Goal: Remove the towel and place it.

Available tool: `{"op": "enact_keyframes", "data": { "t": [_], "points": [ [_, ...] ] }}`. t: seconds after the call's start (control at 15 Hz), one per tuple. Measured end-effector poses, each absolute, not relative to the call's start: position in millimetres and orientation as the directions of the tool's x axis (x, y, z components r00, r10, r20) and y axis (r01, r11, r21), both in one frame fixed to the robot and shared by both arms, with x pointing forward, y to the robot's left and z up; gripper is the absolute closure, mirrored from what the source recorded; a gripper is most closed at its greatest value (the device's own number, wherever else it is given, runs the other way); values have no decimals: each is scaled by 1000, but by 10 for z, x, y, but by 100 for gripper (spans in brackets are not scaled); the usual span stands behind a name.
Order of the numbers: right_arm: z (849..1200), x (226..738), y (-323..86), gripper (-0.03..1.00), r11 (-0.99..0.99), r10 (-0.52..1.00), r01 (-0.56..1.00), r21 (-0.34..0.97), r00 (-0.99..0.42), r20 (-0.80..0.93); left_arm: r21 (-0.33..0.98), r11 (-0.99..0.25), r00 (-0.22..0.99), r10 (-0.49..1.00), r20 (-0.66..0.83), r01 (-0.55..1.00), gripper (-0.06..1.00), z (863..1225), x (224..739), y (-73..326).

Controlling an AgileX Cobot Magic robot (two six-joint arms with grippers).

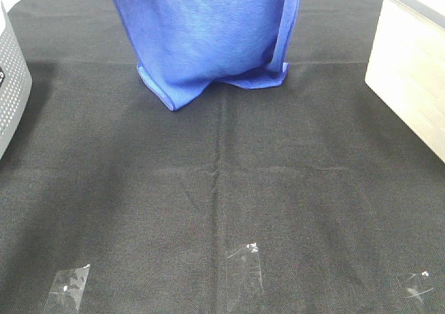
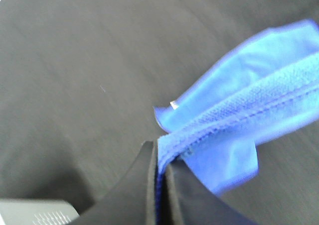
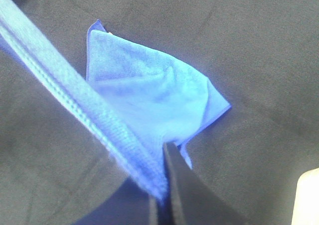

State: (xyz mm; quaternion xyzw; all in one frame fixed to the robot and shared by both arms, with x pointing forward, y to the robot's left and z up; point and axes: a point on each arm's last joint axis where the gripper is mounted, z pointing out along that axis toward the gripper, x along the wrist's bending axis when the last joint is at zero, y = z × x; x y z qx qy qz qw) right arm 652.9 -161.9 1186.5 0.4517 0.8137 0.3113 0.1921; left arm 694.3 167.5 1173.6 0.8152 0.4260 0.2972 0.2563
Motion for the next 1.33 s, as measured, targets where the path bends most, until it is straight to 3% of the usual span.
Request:
{"op": "enact_keyframes", "data": {
  "t": [0.27, 0.4, 0.8, 1.13, 1.33],
  "points": [
    [11647, 6265, -1661, 97, 400, 851, 704, 587, -523, 46, 604, -527, 509, 832, 221, 598, 94, 11790, 6514, 1761],
    [11713, 6070, -1694, 97, 376, 854, 719, 584, -514, 83, 598, -521, 525, 830, 187, 609, 94, 11861, 6259, 1810],
    [11554, 5496, -1793, 97, 362, 848, 786, 502, -501, 172, 530, -516, 561, 823, 88, 673, 94, 11732, 5512, 1964],
    [11425, 5212, -1835, 97, 358, 841, 814, 457, -494, 220, 569, -477, 561, 827, 33, 670, 94, 11820, 4920, 2084],
    [11356, 5112, -1858, 97, 357, 841, 826, 435, -488, 236, 546, -471, 566, 824, -8, 693, 94, 11695, 4780, 2099]
  ]
}}
